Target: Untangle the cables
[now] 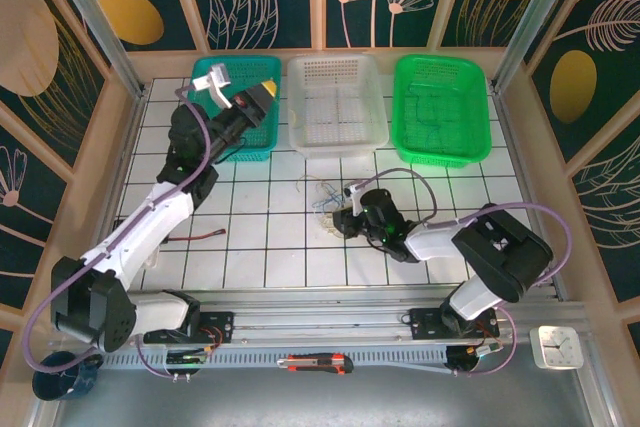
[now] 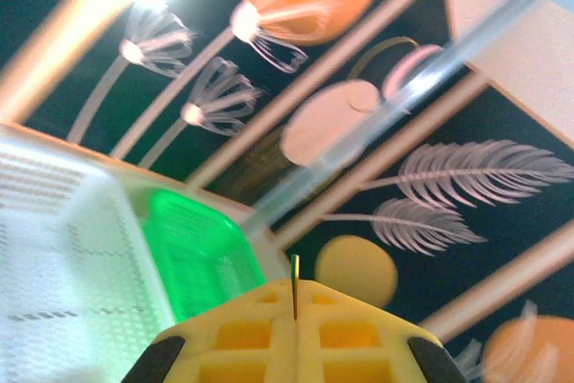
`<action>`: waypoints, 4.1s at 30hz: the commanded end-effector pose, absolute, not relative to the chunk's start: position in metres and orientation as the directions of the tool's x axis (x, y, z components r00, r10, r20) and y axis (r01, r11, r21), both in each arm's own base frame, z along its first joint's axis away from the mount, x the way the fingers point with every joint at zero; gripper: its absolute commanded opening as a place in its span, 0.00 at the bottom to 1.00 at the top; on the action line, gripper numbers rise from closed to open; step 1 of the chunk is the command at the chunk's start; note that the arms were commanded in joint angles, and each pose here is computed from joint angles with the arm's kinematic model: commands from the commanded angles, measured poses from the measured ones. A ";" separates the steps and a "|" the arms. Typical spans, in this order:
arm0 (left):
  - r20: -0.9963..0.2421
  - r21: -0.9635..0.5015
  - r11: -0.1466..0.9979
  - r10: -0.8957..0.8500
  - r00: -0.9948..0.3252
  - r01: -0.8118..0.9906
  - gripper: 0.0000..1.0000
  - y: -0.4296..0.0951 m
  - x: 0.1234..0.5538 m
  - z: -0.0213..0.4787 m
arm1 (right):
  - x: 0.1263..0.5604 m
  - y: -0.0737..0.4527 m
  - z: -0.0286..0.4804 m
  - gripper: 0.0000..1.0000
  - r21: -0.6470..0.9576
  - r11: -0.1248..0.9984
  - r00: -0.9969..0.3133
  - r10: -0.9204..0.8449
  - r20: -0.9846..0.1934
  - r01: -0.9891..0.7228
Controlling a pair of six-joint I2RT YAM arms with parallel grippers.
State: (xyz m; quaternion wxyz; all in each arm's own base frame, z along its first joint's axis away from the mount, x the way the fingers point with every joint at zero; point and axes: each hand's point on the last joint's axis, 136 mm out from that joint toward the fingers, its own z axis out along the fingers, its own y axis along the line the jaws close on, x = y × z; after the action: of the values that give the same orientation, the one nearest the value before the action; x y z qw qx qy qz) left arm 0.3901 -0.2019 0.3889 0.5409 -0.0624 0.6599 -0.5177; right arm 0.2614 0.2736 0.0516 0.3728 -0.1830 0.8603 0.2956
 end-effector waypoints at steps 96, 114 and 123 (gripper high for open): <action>-0.523 -0.754 0.632 -0.414 -0.745 0.178 0.90 -0.213 0.338 0.132 | 0.304 0.291 0.039 0.54 0.309 0.802 -0.701 -0.181 -0.690 -0.512; -0.624 -0.440 0.841 -0.036 -0.781 0.313 0.77 -0.245 0.347 0.075 | 0.283 0.280 0.043 0.43 0.259 0.781 -0.672 -0.258 -0.695 -0.568; -0.587 -0.432 0.831 0.037 -0.809 0.351 0.64 -0.249 0.332 0.053 | 0.284 0.278 0.039 0.43 0.260 0.787 -0.676 -0.253 -0.692 -0.560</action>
State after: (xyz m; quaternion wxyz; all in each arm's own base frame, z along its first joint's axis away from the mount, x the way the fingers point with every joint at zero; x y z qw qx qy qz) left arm 0.3397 -0.2479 0.0615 0.3017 0.0871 0.9087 -0.2751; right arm 0.2865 0.2793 0.0432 0.3319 -0.2219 0.8852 0.2388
